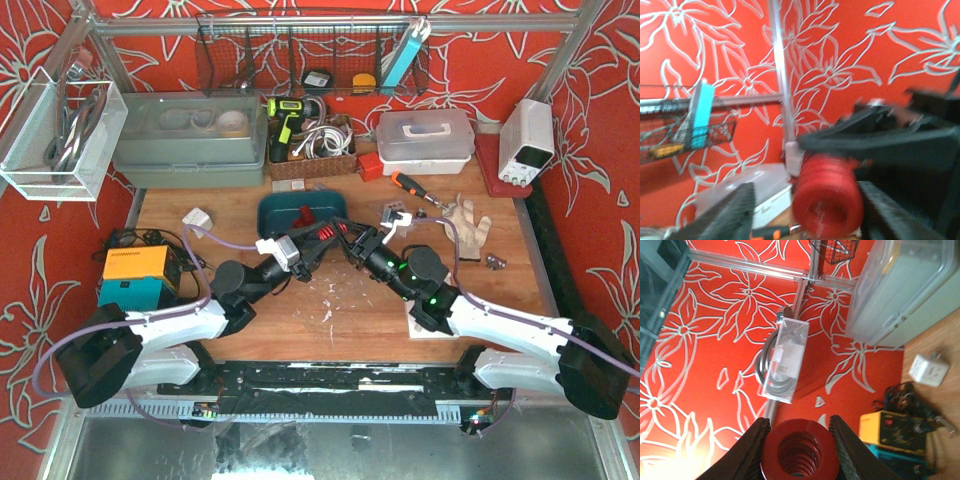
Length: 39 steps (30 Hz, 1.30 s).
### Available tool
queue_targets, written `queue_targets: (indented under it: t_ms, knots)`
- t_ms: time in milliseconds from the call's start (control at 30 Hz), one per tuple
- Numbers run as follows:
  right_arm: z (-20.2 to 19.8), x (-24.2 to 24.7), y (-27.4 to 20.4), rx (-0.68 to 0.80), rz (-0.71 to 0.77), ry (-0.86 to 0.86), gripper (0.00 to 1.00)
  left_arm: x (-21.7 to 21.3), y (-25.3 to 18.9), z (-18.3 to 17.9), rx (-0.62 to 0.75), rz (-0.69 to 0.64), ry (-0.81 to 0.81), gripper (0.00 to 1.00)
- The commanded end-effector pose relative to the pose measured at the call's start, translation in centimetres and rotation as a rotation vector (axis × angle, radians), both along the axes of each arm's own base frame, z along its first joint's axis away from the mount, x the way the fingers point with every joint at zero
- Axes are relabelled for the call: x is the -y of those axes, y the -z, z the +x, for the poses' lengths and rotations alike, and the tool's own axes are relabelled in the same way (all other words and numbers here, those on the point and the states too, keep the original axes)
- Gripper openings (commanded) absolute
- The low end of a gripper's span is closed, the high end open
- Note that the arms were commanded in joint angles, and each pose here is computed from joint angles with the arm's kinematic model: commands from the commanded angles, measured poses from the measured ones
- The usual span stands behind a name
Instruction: Install the large spring
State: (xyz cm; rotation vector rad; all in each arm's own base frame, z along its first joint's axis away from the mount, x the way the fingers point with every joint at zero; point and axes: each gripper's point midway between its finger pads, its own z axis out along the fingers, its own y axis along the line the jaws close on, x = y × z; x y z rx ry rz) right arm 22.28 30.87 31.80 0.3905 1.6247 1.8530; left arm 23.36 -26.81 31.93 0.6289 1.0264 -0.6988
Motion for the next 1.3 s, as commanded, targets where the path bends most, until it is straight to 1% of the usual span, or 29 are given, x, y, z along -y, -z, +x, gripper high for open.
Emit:
queue_targets:
  t_ms: [0, 67, 133, 167, 200, 233, 267, 367, 467, 600, 667, 733, 800, 900, 1033, 1167, 1267]
  knots:
    - [0.3, 3.4, -2.5, 0.187, -0.099, 0.174, 0.0, -1.9, 2.8, 1.7, -0.128, 0.03, -0.114, 0.68]
    - [0.7, 4.6, -1.0, 0.242, -0.295, 0.247, 0.0, -2.3, 3.7, 2.0, -0.192, 0.05, -0.137, 0.79]
    - [1.1, 6.2, 0.4, 0.286, -0.499, 0.316, 0.0, -2.7, 5.1, 2.2, -0.252, 0.072, -0.158, 0.86]
    - [1.4, 7.1, 1.4, 0.286, -0.59, 0.354, 0.0, -3.0, 5.8, 2.5, -0.282, 0.08, -0.177, 0.88]
    - [1.6, 8.2, 2.0, 0.299, -0.663, 0.393, 0.0, -3.4, 6.6, 2.9, -0.32, 0.087, -0.211, 0.91]
    - [1.8, 9.1, 3.0, 0.312, -0.748, 0.424, 0.0, -3.8, 7.4, 3.3, -0.353, 0.094, -0.242, 0.97]
    - [1.9, 10.0, 3.8, 0.316, -0.81, 0.451, 0.0, -4.2, 8.2, 3.6, -0.385, 0.108, -0.271, 1.0]
    - [1.8, 12.4, 6.3, 0.347, -0.989, 0.503, 0.0, -5.4, 10.2, 4.4, -0.478, 0.129, -0.355, 1.0]
    - [1.5, 14.9, 8.1, 0.333, -1.107, 0.556, 0.0, -6.3, 12.2, 4.8, -0.577, 0.134, -0.412, 1.0]
    - [0.9, 18.7, 9.9, 0.297, -1.253, 0.633, 0.0, -6.3, 14.6, 4.9, -0.625, 0.204, -0.428, 1.0]
    - [0.6, 21.8, 10.3, 0.255, -1.327, 0.741, 0.0, -6.3, 15.6, 5.0, -0.638, 0.242, -0.441, 1.0]
    - [0.2, 24.1, 10.3, 0.223, -1.362, 0.816, 0.0, -6.1, 16.5, 5.0, -0.638, 0.271, -0.436, 1.0]
    - [0.0, 25.4, 10.3, 0.208, -1.351, 0.853, 0.0, -5.9, 17.4, 4.8, -0.641, 0.291, -0.422, 1.0]
    - [0.3, 26.4, 11.3, 0.165, -1.355, 0.859, 0.0, -5.1, 17.5, 4.6, -0.653, 0.297, -0.381, 1.0]
    - [1.1, 27.5, 14.2, 0.063, -1.367, 0.857, 0.0, -4.7, 17.5, 4.3, -0.66, 0.29, -0.35, 1.0]
    - [1.6, 28.0, 16.6, 0.023, -1.331, 0.871, 0.0, -4.7, 17.5, 4.1, -0.66, 0.285, -0.335, 1.0]
    - [1.6, 28.6, 17.3, 0.018, -1.331, 0.903, 0.0, -4.6, 17.4, 4.0, -0.663, 0.281, -0.33, 1.0]
